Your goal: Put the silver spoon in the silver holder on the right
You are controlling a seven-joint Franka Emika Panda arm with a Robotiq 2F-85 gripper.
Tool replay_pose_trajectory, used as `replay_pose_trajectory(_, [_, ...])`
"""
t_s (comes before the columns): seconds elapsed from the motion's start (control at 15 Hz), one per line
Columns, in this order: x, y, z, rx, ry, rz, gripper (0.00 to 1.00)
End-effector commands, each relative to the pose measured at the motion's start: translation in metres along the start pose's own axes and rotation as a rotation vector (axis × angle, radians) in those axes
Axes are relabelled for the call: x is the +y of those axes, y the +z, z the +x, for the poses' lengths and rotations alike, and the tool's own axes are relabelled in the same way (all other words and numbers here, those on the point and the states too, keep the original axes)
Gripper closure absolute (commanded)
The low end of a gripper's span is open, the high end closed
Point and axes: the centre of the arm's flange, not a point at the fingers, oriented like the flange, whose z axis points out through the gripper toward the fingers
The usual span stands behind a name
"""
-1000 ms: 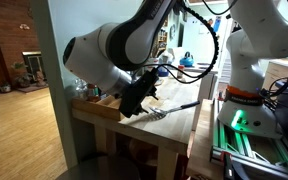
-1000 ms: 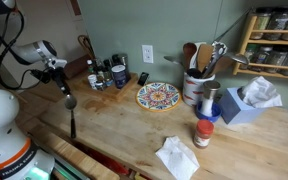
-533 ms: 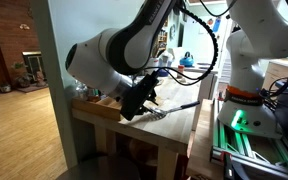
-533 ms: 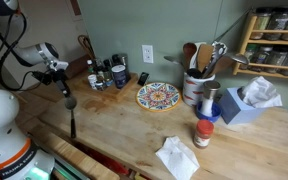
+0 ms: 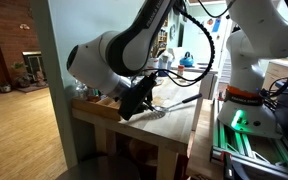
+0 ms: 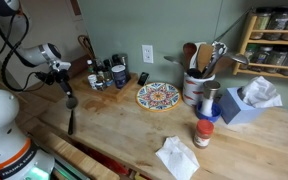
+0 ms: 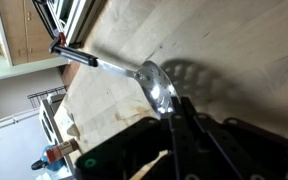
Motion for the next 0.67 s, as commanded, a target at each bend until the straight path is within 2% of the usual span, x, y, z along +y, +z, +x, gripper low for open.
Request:
replay_pose_trajectory(0.0, [0.019,-0.02,0.003,0.037,0.022,0.024,0.99])
replay_pose_trajectory(0.33, [0.083,-0.079,0.018,0.159,0.054,0.098,0.99])
replay_pose_trajectory(0.6, [0.158,-0.124,0.042,0.21,0.123,0.197,0.99])
